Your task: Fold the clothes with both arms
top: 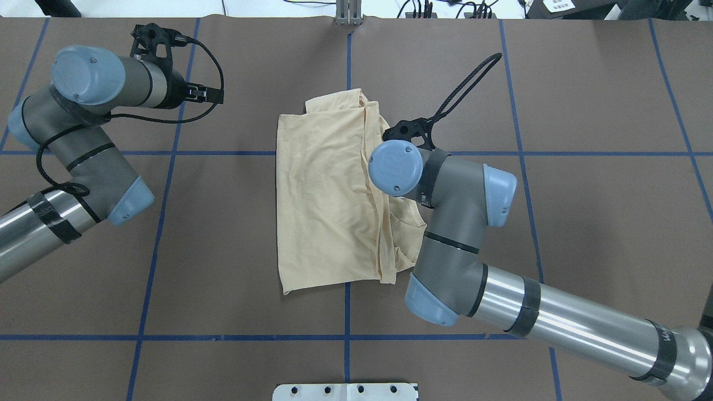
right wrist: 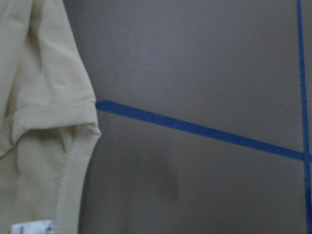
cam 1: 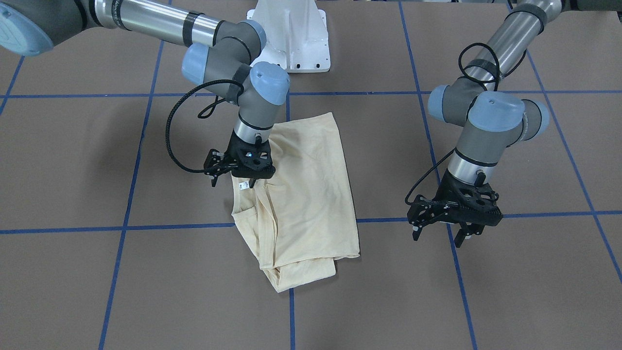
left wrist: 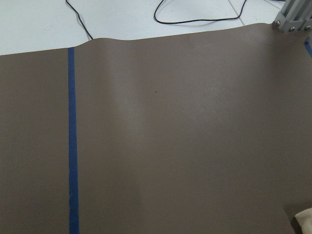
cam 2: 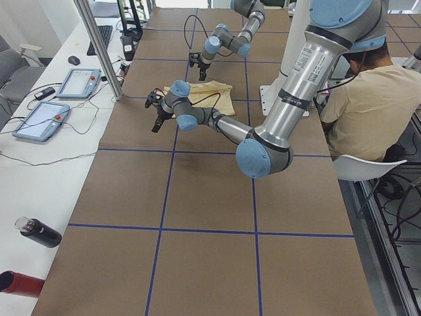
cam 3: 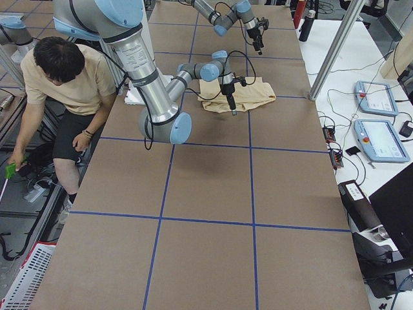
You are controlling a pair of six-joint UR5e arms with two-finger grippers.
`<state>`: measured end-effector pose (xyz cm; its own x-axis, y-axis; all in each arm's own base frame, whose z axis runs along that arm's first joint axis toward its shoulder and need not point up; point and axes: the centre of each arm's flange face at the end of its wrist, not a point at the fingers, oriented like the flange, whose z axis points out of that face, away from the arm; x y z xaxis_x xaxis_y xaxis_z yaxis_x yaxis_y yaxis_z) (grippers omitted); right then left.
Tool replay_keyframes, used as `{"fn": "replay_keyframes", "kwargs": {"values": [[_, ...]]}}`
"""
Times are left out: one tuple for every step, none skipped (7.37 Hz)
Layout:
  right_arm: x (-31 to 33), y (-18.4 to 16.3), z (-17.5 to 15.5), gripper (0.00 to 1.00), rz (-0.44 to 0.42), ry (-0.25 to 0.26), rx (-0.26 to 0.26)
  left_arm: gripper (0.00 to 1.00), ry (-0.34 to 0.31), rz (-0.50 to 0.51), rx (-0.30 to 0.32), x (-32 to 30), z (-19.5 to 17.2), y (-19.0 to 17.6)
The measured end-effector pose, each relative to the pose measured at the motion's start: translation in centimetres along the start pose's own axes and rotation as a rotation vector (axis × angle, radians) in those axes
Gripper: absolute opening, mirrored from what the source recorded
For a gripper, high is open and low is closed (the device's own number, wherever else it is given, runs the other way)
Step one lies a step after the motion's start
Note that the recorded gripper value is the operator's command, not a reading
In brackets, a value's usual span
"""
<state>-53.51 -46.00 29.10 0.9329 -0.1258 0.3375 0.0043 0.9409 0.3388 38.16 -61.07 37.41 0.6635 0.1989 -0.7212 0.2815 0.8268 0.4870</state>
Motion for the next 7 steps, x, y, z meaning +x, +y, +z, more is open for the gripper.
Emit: {"fn": "replay_keyframes", "kwargs": {"values": [[0.5, 0.1, -1.4, 1.0, 0.003, -0.03, 0.009, 1.0, 0.0, 0.0, 0.0, 0.0, 0.0, 0.0], [-0.4, -0.4, -3.3, 1.0, 0.03, -0.072, 0.016, 1.0, 0.0, 0.0, -0.001, 0.0, 0.0, 0.1], [-2.4, -1.4, -5.4, 1.0, 0.084, -0.11, 0.022, 1.0, 0.001, 0.0, -0.001, 0.1, 0.0, 0.1], [-5.5, -2.7, -6.7, 1.0, 0.14, -0.128, 0.015, 1.0, 0.001, 0.0, -0.001, 0.1, 0.0, 0.1], [-8.8, -3.8, -7.4, 1.0, 0.178, -0.126, 0.001, 1.0, 0.002, 0.0, -0.001, 0.1, 0.0, 0.1], [-11.4, -4.5, -7.2, 1.0, 0.197, -0.105, -0.016, 1.0, 0.003, 0.0, -0.001, 0.2, 0.0, 0.1], [-12.9, -4.5, -6.2, 1.0, 0.198, -0.078, -0.031, 1.0, 0.004, -0.004, -0.001, 0.3, 0.0, 0.2]]}}
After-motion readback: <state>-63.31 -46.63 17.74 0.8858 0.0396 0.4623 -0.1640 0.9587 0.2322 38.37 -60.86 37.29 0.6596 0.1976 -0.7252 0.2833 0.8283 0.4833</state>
